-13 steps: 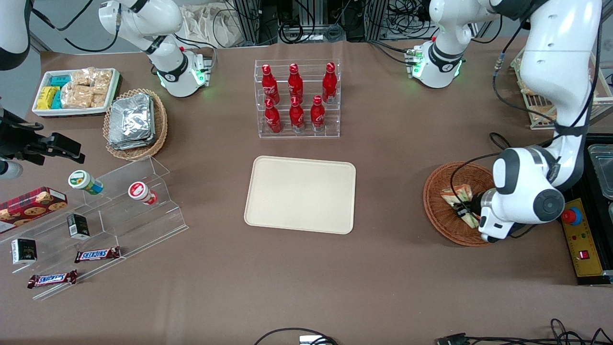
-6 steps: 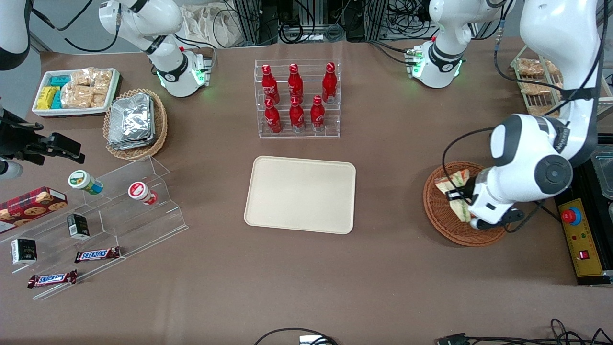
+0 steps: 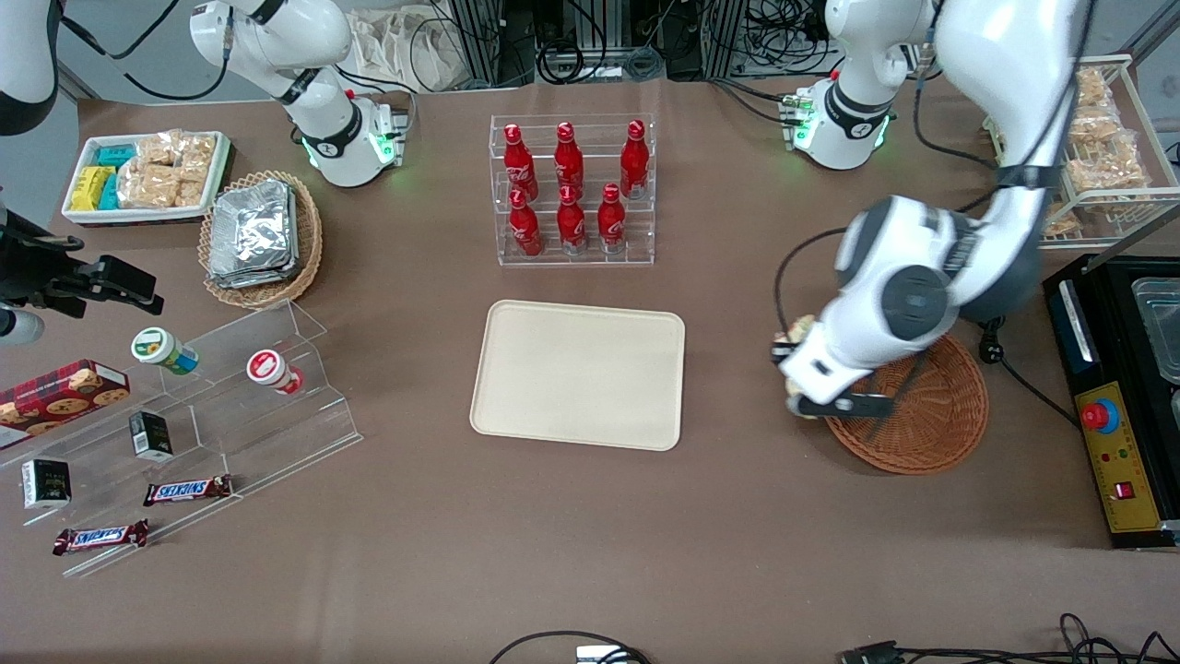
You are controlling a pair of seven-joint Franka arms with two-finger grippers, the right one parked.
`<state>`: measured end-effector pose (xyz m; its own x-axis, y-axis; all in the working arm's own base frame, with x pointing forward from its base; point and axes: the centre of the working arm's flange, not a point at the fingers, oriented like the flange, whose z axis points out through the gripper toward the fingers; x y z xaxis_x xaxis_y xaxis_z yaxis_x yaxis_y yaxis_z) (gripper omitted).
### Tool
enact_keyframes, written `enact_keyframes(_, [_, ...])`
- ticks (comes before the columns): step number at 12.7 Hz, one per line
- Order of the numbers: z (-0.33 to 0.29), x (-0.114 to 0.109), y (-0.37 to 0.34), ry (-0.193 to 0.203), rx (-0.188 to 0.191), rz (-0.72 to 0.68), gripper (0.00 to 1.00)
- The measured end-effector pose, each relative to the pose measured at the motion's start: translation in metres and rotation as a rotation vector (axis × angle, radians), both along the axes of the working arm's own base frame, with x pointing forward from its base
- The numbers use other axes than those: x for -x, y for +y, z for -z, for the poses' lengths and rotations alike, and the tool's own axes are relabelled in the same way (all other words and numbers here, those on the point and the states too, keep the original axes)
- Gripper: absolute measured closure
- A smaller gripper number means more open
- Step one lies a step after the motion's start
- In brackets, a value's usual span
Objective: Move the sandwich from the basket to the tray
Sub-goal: 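Carry the sandwich with the left gripper over to the cream tray, then lower the sandwich onto the tray and open the left gripper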
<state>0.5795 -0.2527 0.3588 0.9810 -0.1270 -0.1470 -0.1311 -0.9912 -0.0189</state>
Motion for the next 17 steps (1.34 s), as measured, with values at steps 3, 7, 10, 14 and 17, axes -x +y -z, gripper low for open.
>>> enact_keyframes(3, [0.018, 0.005, -0.058, 0.004, 0.017, 0.083, 0.83])
enact_keyframes(7, [0.053, 0.013, -0.126, 0.028, 0.033, 0.098, 0.83])
enact_keyframes(10, [0.090, 0.018, -0.153, 0.044, 0.046, 0.105, 0.83])
enact_keyframes(14, [0.141, 0.036, -0.181, 0.066, 0.050, 0.084, 0.83])
enact_keyframes(17, [0.161, 0.043, -0.189, 0.078, 0.054, 0.099, 0.83])
